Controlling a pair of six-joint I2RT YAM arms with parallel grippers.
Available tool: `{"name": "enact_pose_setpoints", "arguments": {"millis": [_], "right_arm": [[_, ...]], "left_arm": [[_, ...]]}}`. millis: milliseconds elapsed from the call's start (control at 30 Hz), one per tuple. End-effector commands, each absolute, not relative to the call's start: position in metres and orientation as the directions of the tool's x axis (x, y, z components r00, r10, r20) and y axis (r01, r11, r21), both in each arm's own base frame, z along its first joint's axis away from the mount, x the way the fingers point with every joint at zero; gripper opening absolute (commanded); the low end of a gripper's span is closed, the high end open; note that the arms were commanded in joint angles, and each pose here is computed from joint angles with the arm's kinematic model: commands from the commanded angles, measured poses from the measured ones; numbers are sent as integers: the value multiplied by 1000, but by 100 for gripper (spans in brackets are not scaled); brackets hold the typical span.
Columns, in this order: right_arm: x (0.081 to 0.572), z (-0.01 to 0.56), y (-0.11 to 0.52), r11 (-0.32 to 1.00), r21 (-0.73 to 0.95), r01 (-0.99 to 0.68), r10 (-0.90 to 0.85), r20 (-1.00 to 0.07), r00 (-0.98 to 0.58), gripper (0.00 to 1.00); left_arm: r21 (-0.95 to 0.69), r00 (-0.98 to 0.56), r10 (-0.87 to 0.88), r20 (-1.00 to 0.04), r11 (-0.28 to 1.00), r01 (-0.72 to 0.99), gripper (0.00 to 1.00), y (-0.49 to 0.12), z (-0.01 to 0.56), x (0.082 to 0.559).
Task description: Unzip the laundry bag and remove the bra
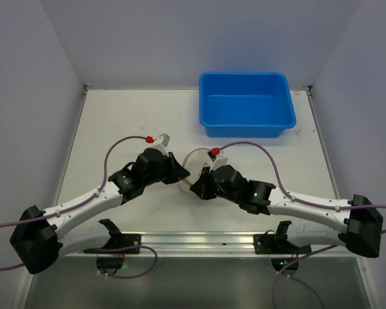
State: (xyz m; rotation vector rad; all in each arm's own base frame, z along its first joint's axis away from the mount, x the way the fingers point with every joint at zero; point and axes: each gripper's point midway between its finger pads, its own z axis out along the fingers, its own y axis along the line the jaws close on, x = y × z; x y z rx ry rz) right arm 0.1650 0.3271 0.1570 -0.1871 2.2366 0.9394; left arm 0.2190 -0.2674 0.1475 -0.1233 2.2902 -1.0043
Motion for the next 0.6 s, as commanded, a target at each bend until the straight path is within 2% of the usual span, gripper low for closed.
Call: {"name": "enact_pose_setpoints", "arguments": {"millis": [0,200,467,500,567], "right_arm": [[163,158,313,728,577,-371,155,-665,-730,0],[154,150,293,733,582,-351,169,-657,-735,0],[155,166,288,722,579,-379,176,-683,-708,0],[156,172,291,716,582,-386,179,-687,-704,0],[158,174,297,713,582,-391,175,-687,-705,0]], "left_arm": [[-660,-723,-364,-587,732,168,0,-259,170,241],[-653,-709,-368,-601,738,170,0,-252,172,259],[-594,-705,-257,-661,753,284,1,-274,194,291],[-589,-720,-240,-651,757,281,10,-277,190,292],[-593,-706,-245,-665,747,299,23,-282,206,297]]}}
